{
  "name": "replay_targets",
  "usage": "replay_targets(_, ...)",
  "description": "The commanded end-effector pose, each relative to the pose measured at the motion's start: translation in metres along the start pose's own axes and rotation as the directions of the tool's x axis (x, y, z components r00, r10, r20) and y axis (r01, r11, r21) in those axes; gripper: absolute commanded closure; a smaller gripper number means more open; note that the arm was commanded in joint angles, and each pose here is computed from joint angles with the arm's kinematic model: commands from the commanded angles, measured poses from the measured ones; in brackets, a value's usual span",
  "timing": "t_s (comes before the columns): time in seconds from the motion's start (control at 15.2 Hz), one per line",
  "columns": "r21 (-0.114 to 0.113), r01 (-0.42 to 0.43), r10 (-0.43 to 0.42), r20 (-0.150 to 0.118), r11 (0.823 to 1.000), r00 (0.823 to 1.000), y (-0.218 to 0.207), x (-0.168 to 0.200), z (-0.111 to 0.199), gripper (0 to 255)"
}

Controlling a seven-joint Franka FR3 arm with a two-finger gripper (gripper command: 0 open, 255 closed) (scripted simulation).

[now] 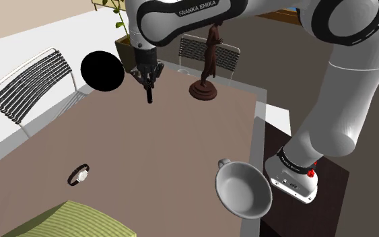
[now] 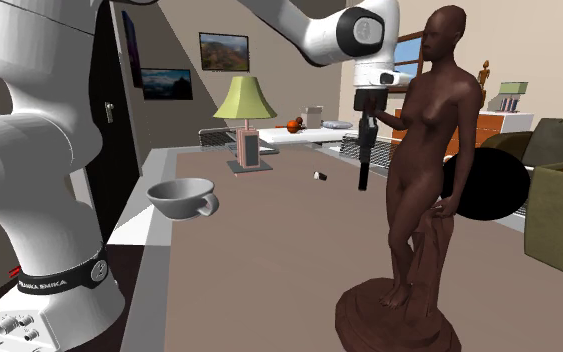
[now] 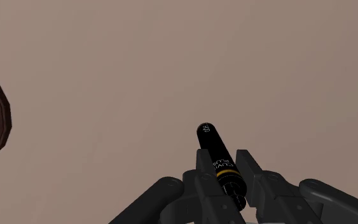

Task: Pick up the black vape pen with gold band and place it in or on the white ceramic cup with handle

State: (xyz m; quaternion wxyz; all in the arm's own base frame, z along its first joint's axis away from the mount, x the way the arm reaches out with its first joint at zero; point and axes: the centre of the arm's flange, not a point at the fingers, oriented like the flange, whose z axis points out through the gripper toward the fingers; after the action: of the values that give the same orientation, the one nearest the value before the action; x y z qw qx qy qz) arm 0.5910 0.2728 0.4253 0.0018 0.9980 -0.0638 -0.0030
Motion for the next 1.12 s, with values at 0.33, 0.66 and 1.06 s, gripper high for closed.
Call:
replay_targets(0.33, 0.0, 0.0, 0.0, 0.0, 1.0, 1.0, 0.0, 0.0, -0.036, 255)
replay_targets(0.66, 0.0, 0.0, 0.0, 0.0, 1.0, 1.0, 0.0, 0.0, -0.06, 255)
replay_targets(1.06, 0.0, 0.0, 0.0, 0.0, 1.0, 1.0, 0.007, -0.079, -0.064, 255)
